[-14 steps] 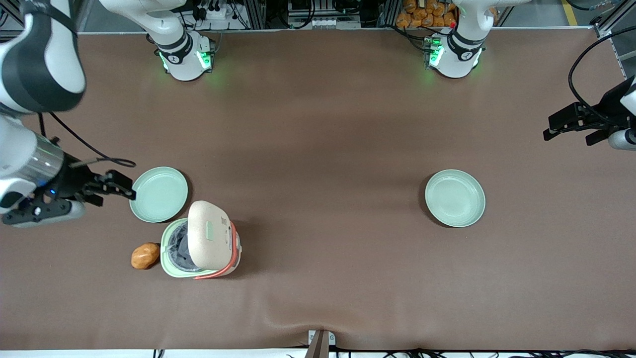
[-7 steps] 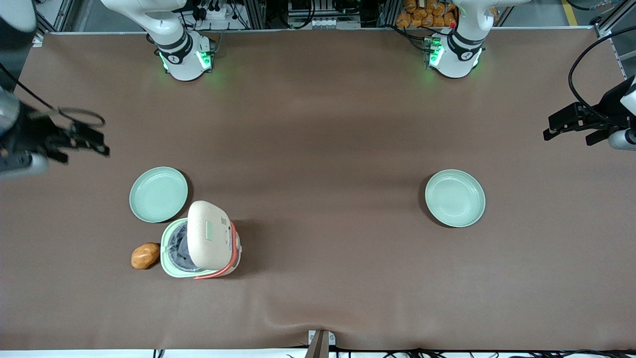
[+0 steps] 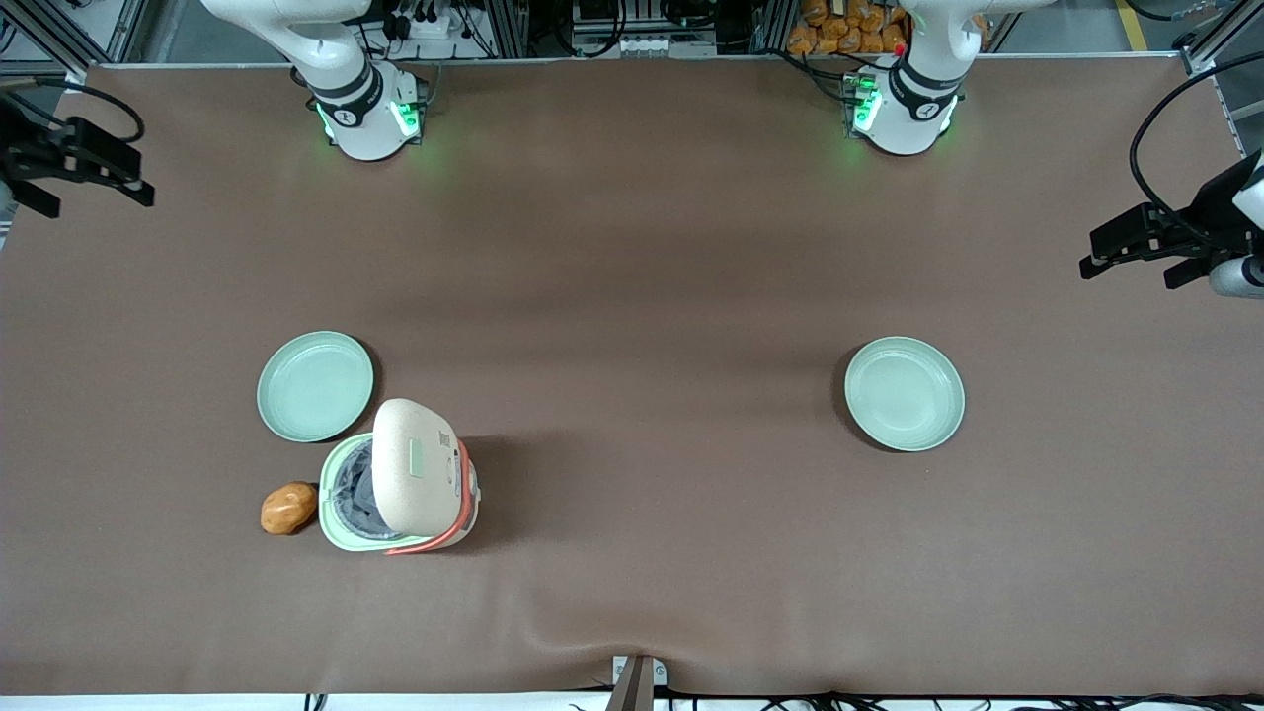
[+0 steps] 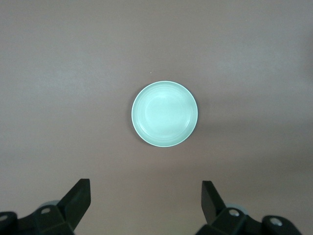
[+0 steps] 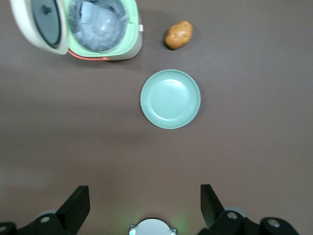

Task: Press rice cooker button with right arm

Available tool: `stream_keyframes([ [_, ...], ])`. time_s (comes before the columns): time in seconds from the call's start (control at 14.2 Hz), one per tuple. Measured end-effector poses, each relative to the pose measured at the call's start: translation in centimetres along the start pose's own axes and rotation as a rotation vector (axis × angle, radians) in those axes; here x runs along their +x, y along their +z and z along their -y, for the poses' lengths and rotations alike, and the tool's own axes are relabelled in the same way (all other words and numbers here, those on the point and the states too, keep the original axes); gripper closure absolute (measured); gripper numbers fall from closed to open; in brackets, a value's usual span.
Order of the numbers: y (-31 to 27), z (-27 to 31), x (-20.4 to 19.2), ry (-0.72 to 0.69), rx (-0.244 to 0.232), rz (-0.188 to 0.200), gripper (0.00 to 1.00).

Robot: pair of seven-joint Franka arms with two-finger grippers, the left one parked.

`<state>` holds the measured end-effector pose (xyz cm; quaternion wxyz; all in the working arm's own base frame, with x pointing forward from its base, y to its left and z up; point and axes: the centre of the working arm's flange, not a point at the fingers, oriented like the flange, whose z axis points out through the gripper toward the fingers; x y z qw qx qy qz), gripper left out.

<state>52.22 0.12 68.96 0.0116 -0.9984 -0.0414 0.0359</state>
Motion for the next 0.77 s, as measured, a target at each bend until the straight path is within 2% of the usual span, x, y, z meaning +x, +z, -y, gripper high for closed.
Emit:
stream_keyframes([
  [0.42,2.1,-1.1,0.6,0.019,-0.014,0.033,0.0],
  [0.77,2.2,-1.1,0.6,0.02,-0.014,0.035,0.0],
])
